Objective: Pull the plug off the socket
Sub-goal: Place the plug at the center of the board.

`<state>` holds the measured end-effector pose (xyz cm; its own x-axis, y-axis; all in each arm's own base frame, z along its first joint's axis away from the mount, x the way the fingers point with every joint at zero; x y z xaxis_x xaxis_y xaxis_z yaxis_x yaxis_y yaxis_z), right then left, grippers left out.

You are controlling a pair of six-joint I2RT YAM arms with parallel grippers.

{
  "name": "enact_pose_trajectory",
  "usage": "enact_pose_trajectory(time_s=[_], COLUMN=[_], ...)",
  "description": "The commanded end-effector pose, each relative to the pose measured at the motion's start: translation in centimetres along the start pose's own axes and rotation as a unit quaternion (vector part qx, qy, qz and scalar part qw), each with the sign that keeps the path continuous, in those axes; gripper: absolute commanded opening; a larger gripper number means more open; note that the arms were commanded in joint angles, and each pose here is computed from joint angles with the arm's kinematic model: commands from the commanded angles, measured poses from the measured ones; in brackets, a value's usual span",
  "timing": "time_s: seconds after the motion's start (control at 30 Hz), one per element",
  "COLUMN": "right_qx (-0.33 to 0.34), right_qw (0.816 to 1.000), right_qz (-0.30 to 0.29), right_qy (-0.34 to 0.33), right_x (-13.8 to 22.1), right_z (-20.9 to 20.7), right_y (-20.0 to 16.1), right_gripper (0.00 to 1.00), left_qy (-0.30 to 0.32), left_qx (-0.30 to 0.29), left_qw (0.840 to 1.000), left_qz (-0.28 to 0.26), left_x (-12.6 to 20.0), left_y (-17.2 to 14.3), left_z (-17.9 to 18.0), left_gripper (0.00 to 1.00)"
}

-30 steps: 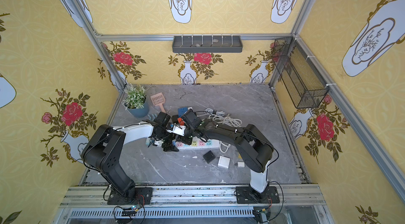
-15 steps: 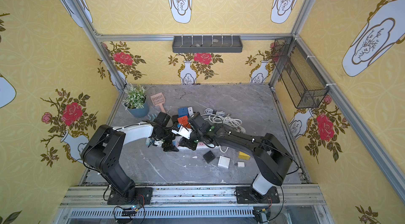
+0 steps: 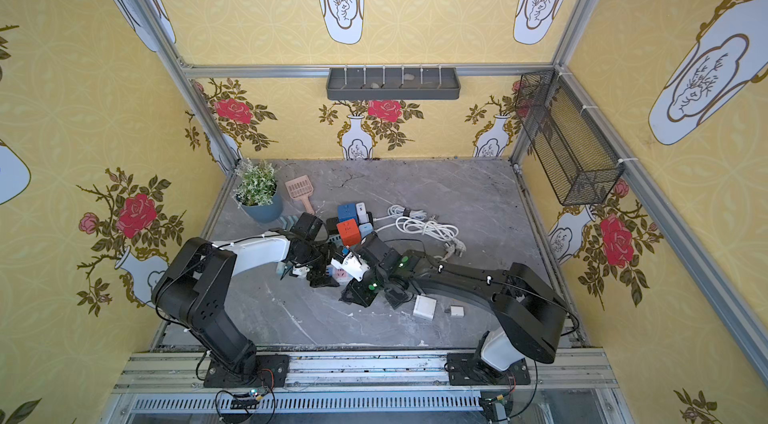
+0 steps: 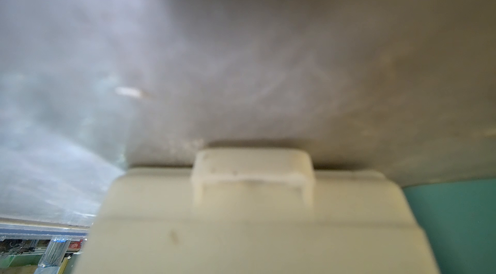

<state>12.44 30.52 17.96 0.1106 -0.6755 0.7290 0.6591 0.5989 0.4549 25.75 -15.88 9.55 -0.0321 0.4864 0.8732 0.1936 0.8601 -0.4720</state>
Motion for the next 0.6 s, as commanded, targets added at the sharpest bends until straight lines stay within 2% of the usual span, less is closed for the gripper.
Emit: enact_pose_trajectory(time_s=[0.0, 0.17, 0.37, 0.57], right_qx=[-0.078, -0.152, -0.258, -0.294], right_qw=[0.997, 0.987, 0.958, 0.939], right_qz=[0.006, 0.026, 0.084, 0.120], right_qy=[-0.012, -0.038, -0.098, -0.134], right_x=[-0.3, -0.9, -3.1, -4.3], right_z=[-0.1, -0.5, -2.3, -3.1], right_y=[-0.5, -1.1, -2.2, -2.2], right_gripper=[0.27, 0.29, 0.28, 0.28], left_qy=[-0.048, -0.049, -0.050, -0.051], left_qx=[0.170, 0.168, 0.165, 0.165], left_qw=[0.979, 0.980, 0.980, 0.980], left_qz=[-0.100, -0.100, -0.100, -0.100], left_x=[-0.4, -0.4, -0.2, 0.0], left_y=[2.0, 1.9, 1.9, 1.9], left_z=[-0.2, -0.1, 0.0, 0.1], left_gripper=[0.09, 0.10, 0.10, 0.10])
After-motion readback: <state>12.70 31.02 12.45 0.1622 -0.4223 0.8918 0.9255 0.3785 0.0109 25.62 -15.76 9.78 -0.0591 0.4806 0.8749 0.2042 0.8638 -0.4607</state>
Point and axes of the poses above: each gripper's point midway between its finger pads, its own x axis back along the fingers, its own z axis along the line the jaws close on, y = z × x, the point moved 10 cm from there along x, back along the fingers, and after that the axes turned 10 degrees about -x, right-handed, at the moved point
